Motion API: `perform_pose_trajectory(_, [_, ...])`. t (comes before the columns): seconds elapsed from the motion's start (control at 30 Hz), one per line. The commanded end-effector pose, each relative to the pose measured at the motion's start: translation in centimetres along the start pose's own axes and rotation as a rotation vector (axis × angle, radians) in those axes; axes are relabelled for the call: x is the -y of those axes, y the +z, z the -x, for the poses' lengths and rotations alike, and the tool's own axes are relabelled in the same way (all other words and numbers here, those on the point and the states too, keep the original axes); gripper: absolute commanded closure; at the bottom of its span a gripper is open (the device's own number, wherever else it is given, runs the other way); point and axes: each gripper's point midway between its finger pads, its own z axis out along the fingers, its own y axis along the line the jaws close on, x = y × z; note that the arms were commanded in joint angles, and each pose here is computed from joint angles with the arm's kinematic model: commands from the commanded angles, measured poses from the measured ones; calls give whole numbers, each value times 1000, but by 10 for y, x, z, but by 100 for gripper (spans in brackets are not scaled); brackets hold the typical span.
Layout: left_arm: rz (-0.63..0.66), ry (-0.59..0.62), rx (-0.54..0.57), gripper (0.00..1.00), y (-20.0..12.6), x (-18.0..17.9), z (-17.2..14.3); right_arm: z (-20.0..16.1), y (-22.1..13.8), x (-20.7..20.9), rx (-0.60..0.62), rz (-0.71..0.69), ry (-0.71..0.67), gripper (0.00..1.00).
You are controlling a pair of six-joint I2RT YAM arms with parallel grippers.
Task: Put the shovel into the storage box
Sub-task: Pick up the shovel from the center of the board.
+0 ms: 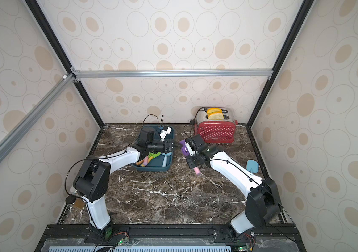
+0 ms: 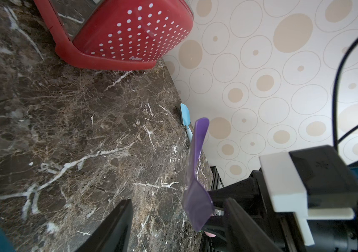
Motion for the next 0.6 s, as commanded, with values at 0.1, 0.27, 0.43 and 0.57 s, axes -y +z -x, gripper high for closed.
perform_pose_trajectory(0.1, [-12,47,49,48,-4,22,14,7,-4,-4,6,-23,-34,100])
perform_pose_trajectory(0.27, [-27,55,36,61,5,29,11,10,-5,-7,7,-44,-59,100])
perform_pose_trajectory(0.43, [-30,58,31,67,12,32,9,13,-5,-13,0,-73,-97,100])
perform_pose_trajectory(0.57, [-30,58,34,82,12,33,9,14,-5,-14,4,-90,-111,100])
